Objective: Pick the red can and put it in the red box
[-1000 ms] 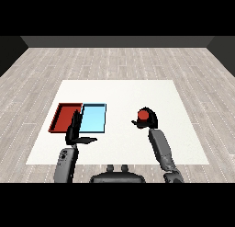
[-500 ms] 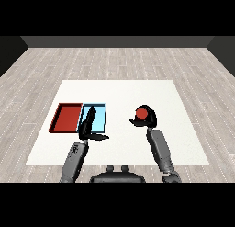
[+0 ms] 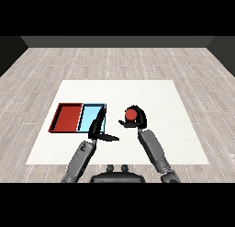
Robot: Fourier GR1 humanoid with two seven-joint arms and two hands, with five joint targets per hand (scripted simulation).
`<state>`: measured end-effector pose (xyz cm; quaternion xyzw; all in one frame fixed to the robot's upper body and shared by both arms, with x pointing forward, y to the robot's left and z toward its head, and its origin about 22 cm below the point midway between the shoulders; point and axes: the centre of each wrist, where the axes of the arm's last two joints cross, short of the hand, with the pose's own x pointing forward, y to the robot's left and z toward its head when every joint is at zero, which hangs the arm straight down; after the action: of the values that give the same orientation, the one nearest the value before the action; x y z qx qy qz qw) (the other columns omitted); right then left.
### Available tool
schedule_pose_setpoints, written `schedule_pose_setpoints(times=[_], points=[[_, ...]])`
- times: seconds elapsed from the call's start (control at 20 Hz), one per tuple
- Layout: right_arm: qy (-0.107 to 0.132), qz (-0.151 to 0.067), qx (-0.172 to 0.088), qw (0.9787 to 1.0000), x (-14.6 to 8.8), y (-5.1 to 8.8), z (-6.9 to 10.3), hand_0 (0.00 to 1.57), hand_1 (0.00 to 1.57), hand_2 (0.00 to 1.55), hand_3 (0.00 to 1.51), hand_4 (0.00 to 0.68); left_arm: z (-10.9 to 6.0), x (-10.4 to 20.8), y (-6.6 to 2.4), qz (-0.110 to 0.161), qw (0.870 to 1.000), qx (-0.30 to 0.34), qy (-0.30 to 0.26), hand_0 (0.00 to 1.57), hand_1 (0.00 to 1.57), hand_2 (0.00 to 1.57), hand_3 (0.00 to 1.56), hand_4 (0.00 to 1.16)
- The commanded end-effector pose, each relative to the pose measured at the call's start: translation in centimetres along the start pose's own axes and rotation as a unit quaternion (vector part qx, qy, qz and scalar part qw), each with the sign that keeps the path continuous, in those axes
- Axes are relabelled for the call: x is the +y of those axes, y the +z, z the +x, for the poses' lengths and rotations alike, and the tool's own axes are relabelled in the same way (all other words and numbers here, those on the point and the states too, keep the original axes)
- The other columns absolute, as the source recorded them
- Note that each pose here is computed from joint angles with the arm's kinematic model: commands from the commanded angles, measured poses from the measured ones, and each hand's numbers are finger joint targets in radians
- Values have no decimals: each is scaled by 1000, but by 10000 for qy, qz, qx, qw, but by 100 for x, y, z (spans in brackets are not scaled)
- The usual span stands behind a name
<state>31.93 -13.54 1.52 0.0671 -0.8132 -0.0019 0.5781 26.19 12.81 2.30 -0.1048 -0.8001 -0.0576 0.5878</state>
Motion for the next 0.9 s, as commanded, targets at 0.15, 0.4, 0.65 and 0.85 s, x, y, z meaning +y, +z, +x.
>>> schedule_pose_setpoints(times=[0.15,0.4,0.65,0.85], points=[[-132,250,-238,9993,313,-97,232,1382,1382,1398,1391,629,20,-208,-115,-285,9995,154,7,0,0,0,0,0],[-163,372,-252,9989,401,-121,172,1392,1392,1409,1400,615,-93,-28,-39,-216,9997,92,-76,0,0,0,0,0],[-243,404,-282,9985,530,-8,297,1413,1413,1432,1405,617,-212,-372,-165,-246,9993,252,-113,0,0,0,0,0],[-267,579,-364,9973,752,112,247,1431,1431,1435,1401,615,-264,-318,-381,-302,9984,393,-276,0,0,0,0,0]])
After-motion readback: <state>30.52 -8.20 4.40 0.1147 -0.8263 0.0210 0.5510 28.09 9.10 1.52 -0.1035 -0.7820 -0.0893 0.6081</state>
